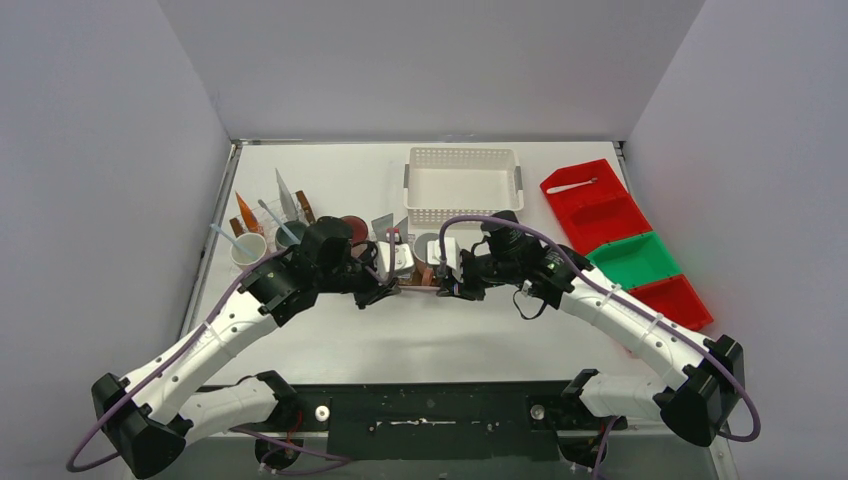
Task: Prepare toiletry sets of a toothbrush and toothpaste on the tray
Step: Pick up the toothbrush from the storage box.
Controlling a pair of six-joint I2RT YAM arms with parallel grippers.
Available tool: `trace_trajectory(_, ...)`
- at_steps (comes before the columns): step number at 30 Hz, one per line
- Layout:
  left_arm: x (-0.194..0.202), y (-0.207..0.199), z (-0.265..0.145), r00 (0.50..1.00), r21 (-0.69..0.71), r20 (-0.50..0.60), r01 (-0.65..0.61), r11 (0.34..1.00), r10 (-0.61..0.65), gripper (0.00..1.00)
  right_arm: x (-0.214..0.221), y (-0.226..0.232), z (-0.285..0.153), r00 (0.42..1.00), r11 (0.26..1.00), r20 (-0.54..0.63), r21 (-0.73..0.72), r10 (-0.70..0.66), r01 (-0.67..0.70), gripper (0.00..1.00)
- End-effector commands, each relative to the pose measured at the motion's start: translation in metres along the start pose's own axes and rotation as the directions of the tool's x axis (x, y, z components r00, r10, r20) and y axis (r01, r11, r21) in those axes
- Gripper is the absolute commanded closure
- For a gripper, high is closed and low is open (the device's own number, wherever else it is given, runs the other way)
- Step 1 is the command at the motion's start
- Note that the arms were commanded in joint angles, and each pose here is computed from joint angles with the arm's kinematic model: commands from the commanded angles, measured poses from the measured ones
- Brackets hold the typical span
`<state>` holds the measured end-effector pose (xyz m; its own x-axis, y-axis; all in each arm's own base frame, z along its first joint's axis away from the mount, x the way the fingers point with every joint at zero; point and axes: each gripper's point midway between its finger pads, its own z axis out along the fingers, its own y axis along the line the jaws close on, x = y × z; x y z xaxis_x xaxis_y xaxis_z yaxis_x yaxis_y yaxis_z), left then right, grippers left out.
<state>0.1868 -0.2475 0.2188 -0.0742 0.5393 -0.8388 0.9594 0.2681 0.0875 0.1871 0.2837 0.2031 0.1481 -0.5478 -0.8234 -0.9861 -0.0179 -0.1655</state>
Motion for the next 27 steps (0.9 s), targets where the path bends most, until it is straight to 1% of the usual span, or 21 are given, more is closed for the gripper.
trace_trajectory(1,-0.013,-0.002,-0.001,1.0,0.01,0.022,-0.02,1.0,0.02,0.85,-0.022,-0.015,-0.001,0.997,0.997,0.054,0.051,-0.061,0.058,1.0)
trace_trajectory(7,-0.011,-0.004,-0.001,1.0,0.015,0.016,-0.015,1.0,0.014,0.99,-0.023,-0.015,0.001,0.996,0.997,0.064,0.05,-0.062,0.059,1.0)
trace_trajectory(14,-0.005,-0.004,-0.008,1.0,-0.01,-0.008,-0.011,1.0,0.01,1.0,-0.027,-0.019,0.002,0.993,0.995,0.092,0.074,-0.08,0.074,1.0)
trace_trajectory(15,-0.004,-0.003,-0.01,1.0,-0.022,-0.013,-0.008,1.0,0.007,1.0,-0.029,-0.02,0.002,0.992,0.994,0.098,0.078,-0.085,0.078,0.99)
trace_trajectory(17,-0.002,-0.001,-0.014,1.0,-0.043,-0.02,-0.001,0.999,0.001,1.0,-0.028,-0.02,0.002,0.991,0.993,0.101,0.083,-0.093,0.085,0.89)
trace_trajectory(20,0.0,0.003,-0.022,0.999,-0.086,-0.033,0.014,0.996,-0.017,1.0,-0.027,-0.021,0.002,0.99,0.991,0.096,0.091,-0.104,0.095,0.77)
trace_trajectory(22,0.003,0.006,-0.027,0.998,-0.121,-0.048,0.03,0.992,-0.036,1.0,-0.027,-0.024,0.002,0.99,0.99,0.09,0.106,-0.107,0.097,0.71)
trace_trajectory(27,0.006,0.015,-0.047,0.994,-0.222,-0.069,0.068,0.973,-0.085,1.0,-0.024,-0.034,-0.005,0.993,0.981,0.074,0.177,-0.092,0.078,0.62)
